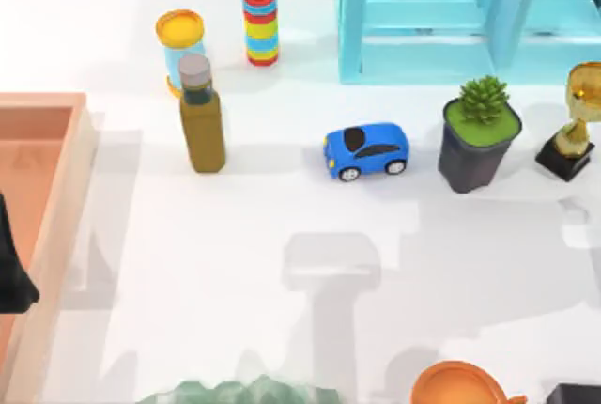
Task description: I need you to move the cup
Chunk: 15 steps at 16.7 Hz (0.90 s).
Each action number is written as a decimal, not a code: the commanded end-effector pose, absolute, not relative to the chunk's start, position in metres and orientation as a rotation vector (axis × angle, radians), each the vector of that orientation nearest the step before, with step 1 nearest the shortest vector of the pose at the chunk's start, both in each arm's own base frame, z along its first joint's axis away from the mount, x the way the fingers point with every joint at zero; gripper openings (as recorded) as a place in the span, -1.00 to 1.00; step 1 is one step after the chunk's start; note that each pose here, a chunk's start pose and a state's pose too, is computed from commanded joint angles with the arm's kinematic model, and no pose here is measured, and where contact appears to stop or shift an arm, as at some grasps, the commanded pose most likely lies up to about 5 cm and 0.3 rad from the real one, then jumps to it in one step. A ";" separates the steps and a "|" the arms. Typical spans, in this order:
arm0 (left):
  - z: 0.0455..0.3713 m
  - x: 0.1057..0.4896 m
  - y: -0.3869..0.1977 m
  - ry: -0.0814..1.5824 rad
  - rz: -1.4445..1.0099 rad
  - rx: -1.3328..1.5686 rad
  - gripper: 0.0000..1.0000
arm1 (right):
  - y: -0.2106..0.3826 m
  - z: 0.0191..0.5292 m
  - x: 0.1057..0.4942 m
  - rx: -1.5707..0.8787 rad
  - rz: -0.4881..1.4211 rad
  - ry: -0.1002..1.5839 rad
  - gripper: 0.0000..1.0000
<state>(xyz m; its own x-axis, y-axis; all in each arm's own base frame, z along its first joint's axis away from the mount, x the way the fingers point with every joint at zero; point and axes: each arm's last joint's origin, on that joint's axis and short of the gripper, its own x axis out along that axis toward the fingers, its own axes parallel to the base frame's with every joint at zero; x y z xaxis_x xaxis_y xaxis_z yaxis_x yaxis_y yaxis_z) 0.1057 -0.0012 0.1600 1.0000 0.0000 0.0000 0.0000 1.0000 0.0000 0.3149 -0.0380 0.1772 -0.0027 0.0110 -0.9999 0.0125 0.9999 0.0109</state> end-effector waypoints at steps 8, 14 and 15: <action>0.160 0.106 -0.001 0.000 0.000 0.000 1.00 | -0.033 0.142 0.312 0.017 0.001 1.577 -1.00; 0.160 0.106 -0.001 0.000 0.000 0.000 1.00 | -0.033 0.142 0.312 0.017 0.001 1.577 -0.10; 0.160 0.106 -0.001 0.000 0.000 0.000 1.00 | -0.033 0.142 0.312 0.017 0.001 1.577 0.06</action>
<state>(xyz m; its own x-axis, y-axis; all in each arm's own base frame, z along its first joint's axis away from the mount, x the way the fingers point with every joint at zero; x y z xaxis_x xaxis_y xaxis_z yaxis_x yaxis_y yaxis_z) 0.1057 -0.0012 0.1600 1.0000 0.0000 0.0000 0.0000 1.0000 0.0000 0.3122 -0.0326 0.1423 -0.0065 0.0113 -0.9999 0.0101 0.9999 0.0112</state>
